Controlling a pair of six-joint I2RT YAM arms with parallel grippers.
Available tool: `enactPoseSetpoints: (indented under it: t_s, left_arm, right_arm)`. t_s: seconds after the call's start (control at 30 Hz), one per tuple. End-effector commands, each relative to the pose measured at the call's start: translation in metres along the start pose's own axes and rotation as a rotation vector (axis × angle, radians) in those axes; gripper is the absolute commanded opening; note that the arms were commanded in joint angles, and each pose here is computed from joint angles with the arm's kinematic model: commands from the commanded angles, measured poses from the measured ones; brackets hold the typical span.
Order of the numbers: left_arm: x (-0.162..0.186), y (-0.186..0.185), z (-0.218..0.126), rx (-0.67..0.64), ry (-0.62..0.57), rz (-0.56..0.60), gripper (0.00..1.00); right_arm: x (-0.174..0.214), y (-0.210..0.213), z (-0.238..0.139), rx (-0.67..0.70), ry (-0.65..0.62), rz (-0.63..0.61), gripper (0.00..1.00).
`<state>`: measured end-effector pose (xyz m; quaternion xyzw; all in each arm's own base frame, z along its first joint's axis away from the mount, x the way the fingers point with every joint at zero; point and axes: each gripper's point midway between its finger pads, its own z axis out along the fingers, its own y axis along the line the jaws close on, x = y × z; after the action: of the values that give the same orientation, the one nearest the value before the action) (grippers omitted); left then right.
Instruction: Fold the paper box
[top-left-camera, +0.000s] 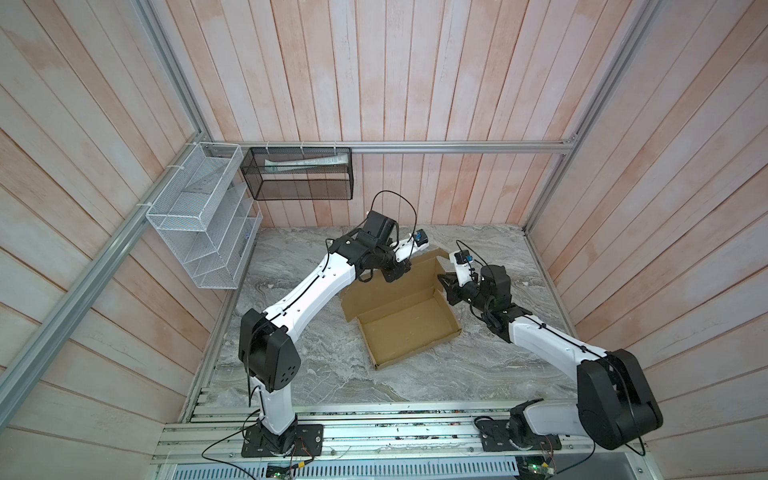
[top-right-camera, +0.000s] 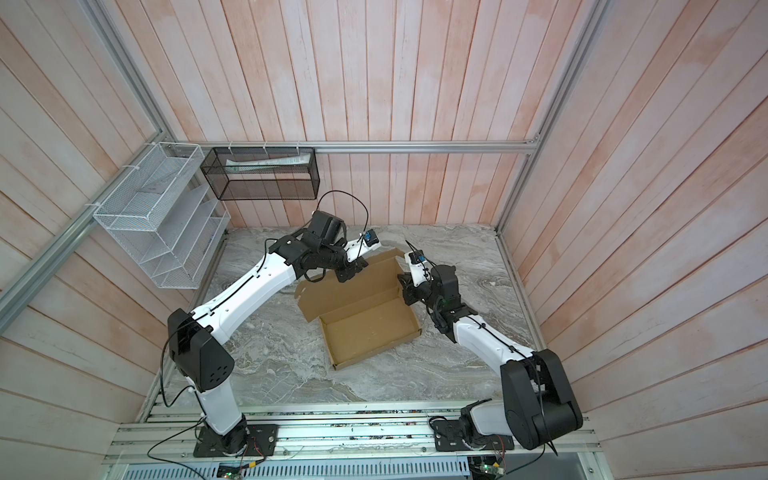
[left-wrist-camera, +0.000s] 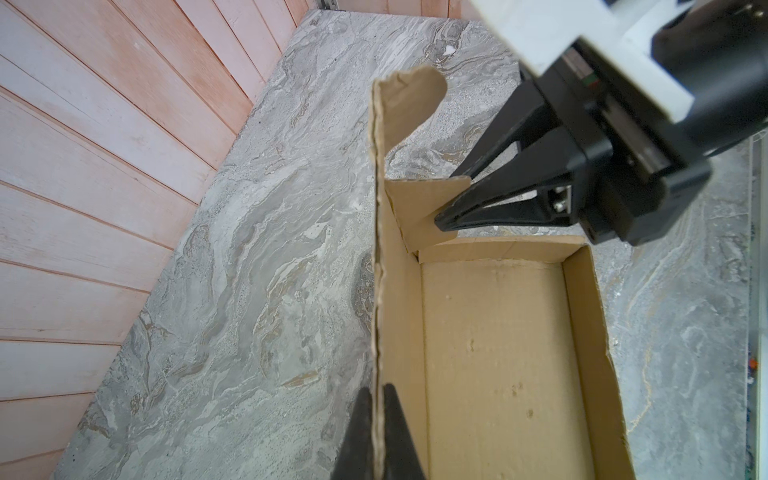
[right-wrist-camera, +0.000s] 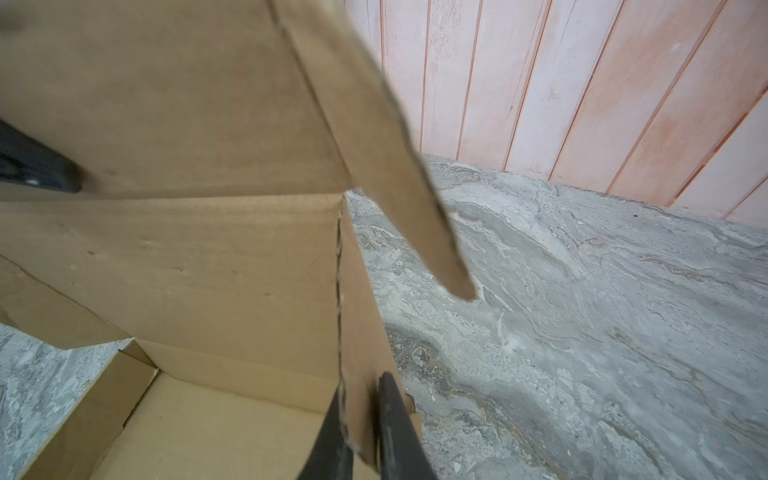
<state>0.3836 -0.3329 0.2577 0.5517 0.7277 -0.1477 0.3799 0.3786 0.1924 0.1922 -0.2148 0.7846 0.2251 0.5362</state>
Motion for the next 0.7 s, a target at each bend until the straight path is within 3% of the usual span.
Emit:
enactPoseSetpoints:
  t_s: [0.0,0.23,0.5,0.67]
  left_arm:
    - [-0.008,0.003,-0.005,-0.021,-0.029,-0.007,0.07]
    - [-0.007,0.011,-0.011,-0.072,-0.019,-0.020,0.28]
    - [-0.012,0.024,-0.026,-0.160,-0.044,-0.051,0.35]
    - [-0.013,0.048,-0.051,-0.240,-0.103,-0.164,0.37]
  right_arm:
    - [-0.017,0.000,0.002,0.010,-0.040,-0.011,0.12]
    - [-0.018,0.000,-0.001,0.023,-0.050,-0.010,0.08]
    - [-0.018,0.001,-0.006,0.051,-0.055,-0.007,0.05]
    - [-0.016,0.000,-0.010,0.069,-0.061,-0.008,0.04]
